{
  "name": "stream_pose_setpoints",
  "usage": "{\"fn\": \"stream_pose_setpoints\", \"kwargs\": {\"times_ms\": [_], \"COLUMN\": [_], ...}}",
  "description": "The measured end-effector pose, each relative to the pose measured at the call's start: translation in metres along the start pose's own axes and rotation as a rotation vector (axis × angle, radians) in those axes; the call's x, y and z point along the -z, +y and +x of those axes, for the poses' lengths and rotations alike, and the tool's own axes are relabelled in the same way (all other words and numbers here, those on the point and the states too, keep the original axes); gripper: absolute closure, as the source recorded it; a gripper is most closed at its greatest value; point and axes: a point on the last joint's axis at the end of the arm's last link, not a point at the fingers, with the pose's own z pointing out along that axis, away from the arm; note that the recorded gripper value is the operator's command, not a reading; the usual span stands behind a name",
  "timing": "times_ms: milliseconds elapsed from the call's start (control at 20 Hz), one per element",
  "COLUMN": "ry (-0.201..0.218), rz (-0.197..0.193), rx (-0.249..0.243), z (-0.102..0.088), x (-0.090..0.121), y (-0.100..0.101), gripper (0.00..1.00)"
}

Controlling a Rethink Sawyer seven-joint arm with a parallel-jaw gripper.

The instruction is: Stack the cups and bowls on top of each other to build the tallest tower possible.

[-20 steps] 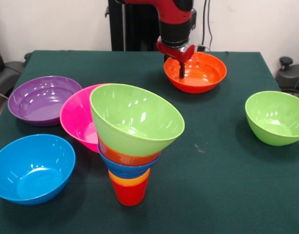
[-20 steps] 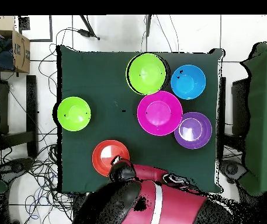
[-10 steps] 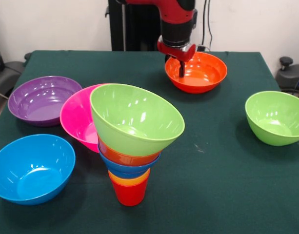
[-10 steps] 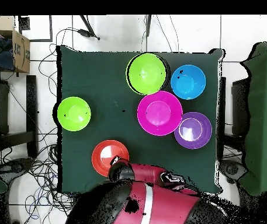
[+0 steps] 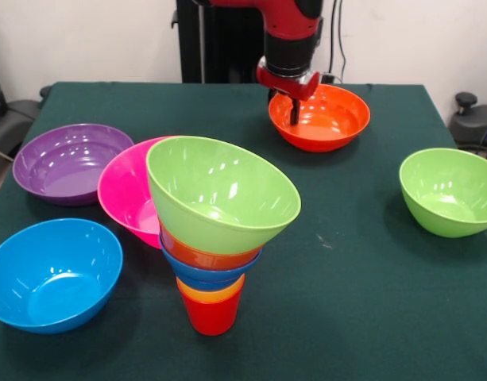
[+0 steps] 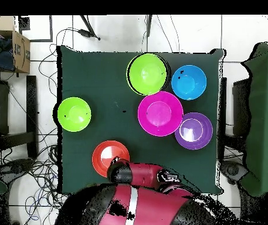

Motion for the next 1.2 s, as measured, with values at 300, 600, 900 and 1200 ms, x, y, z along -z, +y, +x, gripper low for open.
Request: {"fn": "stream_pose_setpoints", "kwargs": {"times_ms": [300, 600, 900, 1200], "ry": [0.015, 0.069, 0.130, 0.158], "rz": [0.014, 0.058, 0.114, 0.132], "rx": [-0.001, -0.017, -0.034, -0.050], "z": [-0.003, -0.013, -0.025, -0.041], "x": [0.000, 0.025, 0.054, 0.083], "y": [-0.001, -0.006, -0.012, -0.011], "gripper": [1.00, 1.00, 1.00, 1.00]}}
